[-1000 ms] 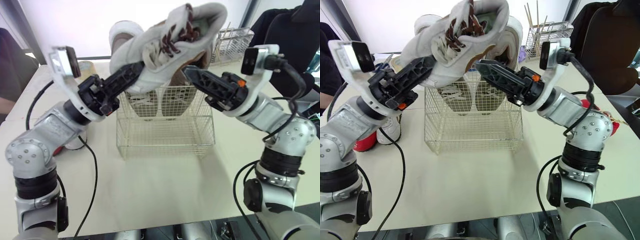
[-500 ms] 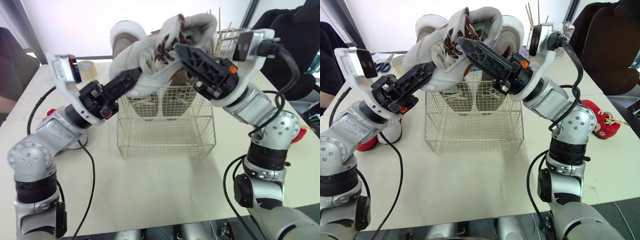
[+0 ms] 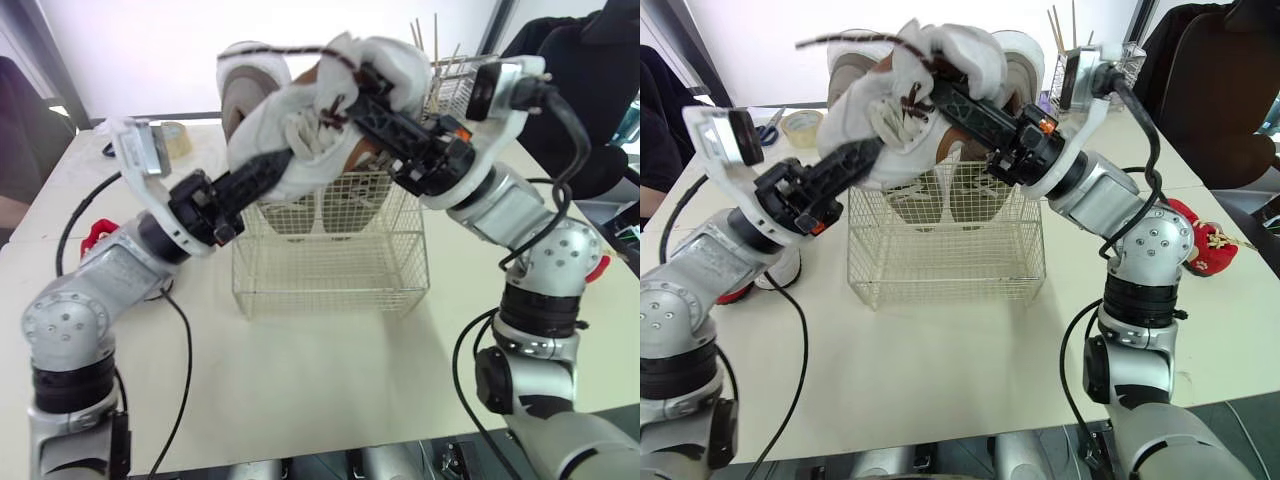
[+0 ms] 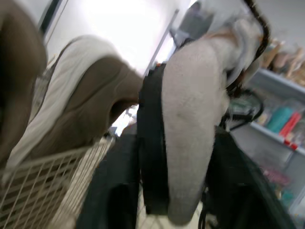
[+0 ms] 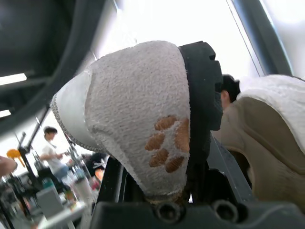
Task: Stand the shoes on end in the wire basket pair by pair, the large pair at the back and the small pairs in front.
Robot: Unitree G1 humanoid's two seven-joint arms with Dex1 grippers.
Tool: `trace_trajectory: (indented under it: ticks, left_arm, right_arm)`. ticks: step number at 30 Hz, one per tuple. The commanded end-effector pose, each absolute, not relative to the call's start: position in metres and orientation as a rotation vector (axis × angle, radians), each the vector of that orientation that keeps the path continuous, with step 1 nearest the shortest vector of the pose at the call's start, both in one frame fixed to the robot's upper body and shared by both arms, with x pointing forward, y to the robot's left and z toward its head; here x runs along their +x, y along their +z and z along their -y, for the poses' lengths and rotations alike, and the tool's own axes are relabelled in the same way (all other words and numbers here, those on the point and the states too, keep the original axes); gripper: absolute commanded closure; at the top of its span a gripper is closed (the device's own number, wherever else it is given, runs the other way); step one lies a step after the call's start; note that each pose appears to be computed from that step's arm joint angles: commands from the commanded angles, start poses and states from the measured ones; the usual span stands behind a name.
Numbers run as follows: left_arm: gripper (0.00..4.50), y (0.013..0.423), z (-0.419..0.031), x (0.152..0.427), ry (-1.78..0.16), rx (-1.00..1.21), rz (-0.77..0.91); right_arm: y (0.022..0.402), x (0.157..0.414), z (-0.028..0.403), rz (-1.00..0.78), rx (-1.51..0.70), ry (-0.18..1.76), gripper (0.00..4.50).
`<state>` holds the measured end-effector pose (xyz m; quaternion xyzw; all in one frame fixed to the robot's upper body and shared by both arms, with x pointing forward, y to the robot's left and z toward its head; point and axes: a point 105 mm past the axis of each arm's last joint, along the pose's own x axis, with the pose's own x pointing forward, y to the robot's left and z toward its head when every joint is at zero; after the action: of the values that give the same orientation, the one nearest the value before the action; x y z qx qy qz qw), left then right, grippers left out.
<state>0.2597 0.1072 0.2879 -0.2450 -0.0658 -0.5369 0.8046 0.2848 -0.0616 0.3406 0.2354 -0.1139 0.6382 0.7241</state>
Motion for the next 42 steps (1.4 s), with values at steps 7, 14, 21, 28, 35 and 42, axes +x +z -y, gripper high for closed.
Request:
trace_trajectory:
  ticks: [7,14,21,28,35,42]
  left_arm:
    - [0.06,0.269,-0.140,0.247,-1.082,-0.226,0.054]
    - [0.06,0.265,-0.158,0.248,-1.028,-0.133,0.042]
    - [0.06,0.265,-0.152,0.248,-1.014,-0.134,0.076]
    - [0.06,0.267,-0.150,0.247,-1.002,-0.135,0.091]
    - [0.06,0.266,-0.147,0.246,-0.998,-0.137,0.094]
    - [0.06,0.267,-0.144,0.247,-1.000,-0.138,0.098]
  right_arm:
    - [0.369,0.281,0.094,0.296,0.060,1.414,3.91]
    - [0.373,0.307,0.131,0.220,-0.367,1.365,3.91]
    - [0.350,0.323,0.135,0.098,-0.633,1.441,3.91]
    - [0.328,0.341,0.134,0.022,-0.746,1.444,3.91]
    - [0.314,0.348,0.132,-0.014,-0.781,1.445,3.91]
    - [0.301,0.346,0.134,-0.055,-0.783,1.451,3.91]
